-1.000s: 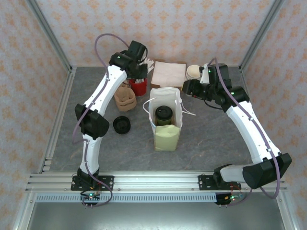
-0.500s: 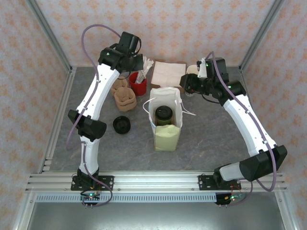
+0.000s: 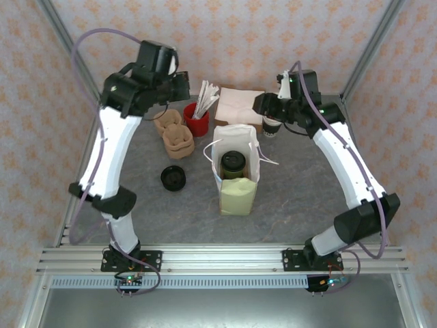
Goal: Pack the takeout coffee
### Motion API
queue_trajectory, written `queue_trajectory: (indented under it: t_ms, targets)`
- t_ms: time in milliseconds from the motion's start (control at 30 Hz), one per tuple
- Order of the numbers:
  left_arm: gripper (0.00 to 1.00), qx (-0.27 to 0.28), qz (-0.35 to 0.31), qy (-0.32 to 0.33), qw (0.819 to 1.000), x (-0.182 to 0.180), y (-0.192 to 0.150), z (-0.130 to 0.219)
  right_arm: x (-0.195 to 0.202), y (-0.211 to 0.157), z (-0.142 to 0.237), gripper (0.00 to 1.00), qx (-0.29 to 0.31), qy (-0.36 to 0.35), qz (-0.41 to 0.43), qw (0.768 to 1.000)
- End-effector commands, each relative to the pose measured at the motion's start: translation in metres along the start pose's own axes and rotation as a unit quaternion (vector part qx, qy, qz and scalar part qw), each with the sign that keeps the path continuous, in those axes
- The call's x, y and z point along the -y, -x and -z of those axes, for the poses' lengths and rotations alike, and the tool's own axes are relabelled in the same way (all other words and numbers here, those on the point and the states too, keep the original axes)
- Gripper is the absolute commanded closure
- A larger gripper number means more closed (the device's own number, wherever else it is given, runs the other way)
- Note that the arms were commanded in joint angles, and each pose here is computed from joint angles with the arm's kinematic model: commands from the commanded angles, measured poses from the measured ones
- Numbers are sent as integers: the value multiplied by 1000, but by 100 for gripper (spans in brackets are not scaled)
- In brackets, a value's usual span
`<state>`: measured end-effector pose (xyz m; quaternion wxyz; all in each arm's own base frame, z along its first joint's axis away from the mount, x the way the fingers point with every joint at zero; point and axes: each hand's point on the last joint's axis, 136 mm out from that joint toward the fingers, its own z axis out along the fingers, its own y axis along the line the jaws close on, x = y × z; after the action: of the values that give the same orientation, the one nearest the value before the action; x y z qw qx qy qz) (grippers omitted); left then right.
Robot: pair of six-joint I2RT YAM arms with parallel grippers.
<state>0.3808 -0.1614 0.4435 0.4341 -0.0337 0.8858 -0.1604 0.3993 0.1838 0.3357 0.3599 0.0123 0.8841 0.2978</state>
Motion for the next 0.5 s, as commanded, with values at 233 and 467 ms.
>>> queue_trajectory:
  t_ms: [233,467]
  targets:
    - [98,53,-31,-147,987,64,-14,115,-8,29,-15,53,12,7,9,1000]
    - [100,30,-34,-259,965,117,-35,148,-10,28,-14,53,7,8,12,1000]
